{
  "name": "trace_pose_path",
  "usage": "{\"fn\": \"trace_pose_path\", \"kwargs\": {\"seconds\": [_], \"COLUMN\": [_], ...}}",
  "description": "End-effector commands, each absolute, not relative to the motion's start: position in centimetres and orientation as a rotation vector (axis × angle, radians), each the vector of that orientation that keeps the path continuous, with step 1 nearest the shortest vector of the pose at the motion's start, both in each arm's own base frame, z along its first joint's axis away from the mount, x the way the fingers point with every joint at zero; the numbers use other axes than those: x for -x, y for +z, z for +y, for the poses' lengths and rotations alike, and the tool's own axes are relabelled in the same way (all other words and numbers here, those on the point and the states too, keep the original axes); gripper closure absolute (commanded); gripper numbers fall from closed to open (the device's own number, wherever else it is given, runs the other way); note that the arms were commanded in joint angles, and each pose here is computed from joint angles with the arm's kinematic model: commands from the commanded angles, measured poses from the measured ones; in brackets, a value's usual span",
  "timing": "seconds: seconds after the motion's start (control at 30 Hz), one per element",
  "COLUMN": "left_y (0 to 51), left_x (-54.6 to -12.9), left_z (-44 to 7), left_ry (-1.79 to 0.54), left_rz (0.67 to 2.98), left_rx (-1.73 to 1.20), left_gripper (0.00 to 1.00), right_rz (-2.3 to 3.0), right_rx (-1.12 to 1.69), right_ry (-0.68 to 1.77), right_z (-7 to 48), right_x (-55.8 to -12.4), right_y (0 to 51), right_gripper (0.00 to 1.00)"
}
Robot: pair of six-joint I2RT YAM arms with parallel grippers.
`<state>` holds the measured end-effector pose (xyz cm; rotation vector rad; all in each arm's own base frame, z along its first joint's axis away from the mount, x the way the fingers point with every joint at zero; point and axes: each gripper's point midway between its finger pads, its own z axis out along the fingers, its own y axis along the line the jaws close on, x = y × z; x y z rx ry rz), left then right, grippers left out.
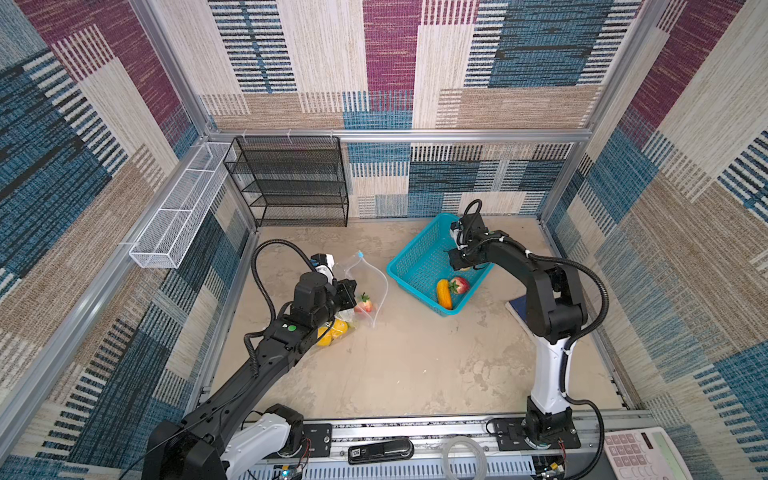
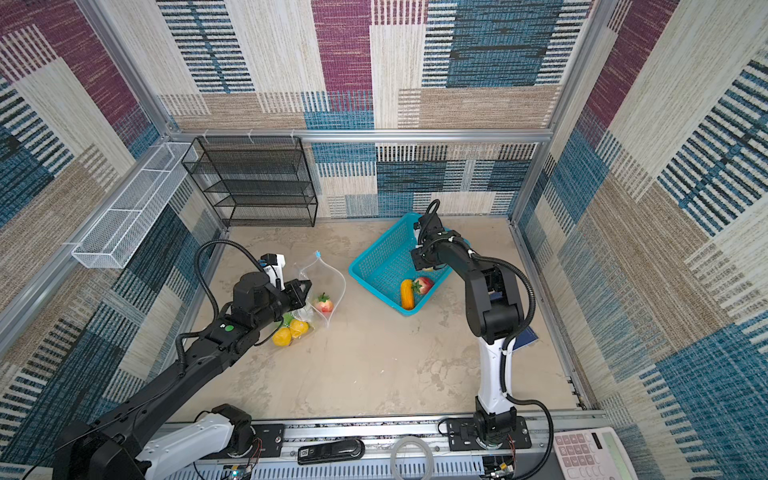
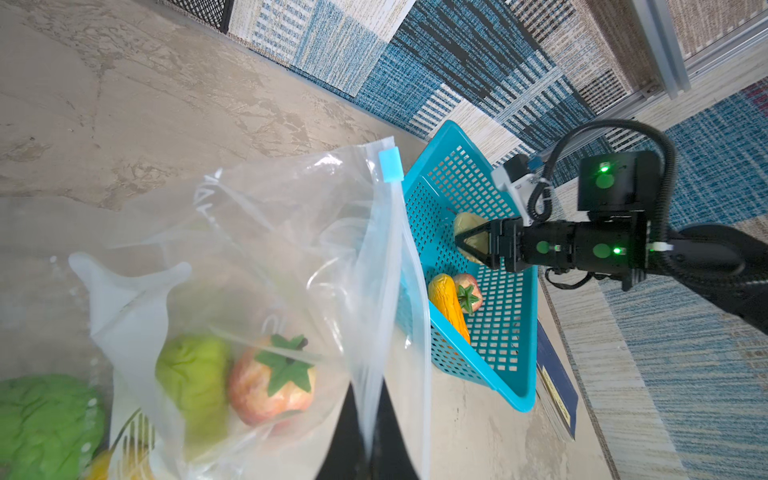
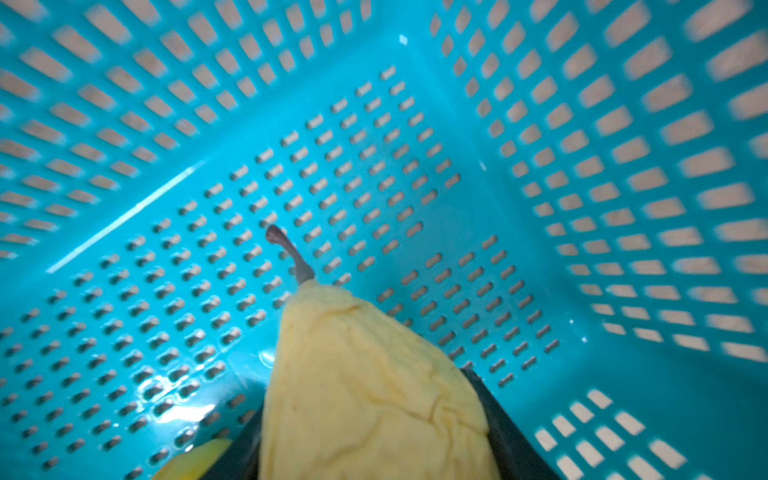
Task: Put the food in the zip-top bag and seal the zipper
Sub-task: 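Lower the right gripper onto the pale yellow chayote and grasp it, then carry the pale yellow chayote into the bag mouth and release it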
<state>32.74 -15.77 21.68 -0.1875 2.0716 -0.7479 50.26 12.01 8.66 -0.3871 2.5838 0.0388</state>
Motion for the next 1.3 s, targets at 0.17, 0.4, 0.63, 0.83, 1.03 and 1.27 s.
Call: {"fn": "trace_pose_path", "kwargs": {"seconds": [0.17, 0.4, 0.63, 0.83, 1.03, 1.27], "left_y": [22.1, 21.9, 21.7, 21.5, 21.7, 22.2], "left_x": [-33.1, -33.2, -33.1, -33.3, -33.3, -33.2], "left_z": [-15.9, -15.8, -15.8, -15.9, -16.0, -16.7], "left_ry": [-0.766, -0.783, -0.793, -0.801, -0.806, -0.844], "left_rz": [2.042, 2.035, 2.040, 2.039, 2.039, 2.026], "left_rx": [0.191, 0.218, 0.225, 0.229, 0.222, 0.177], "left_gripper": [1.00, 1.00, 1.00, 1.00, 1.00, 1.00], "right_rz": [2.337, 2.136, 2.005, 1.939, 2.016, 2.124], "right_rx": [0.467, 0.768, 0.932, 0.950, 0.862, 0.817], "right_ry": [0.403, 0.788, 1.046, 1.237, 1.246, 1.189], "right_z": [17.4, 26.9, 33.0, 36.5, 38.1, 40.3], "right_x": [-50.5, -45.1, -39.5, -35.4, -34.3, -34.8], "right_y": [16.7, 21.6, 23.9, 24.4, 22.0, 19.6], "right_gripper": [0.48, 0.50, 0.51, 0.52, 0.52, 0.52]}}
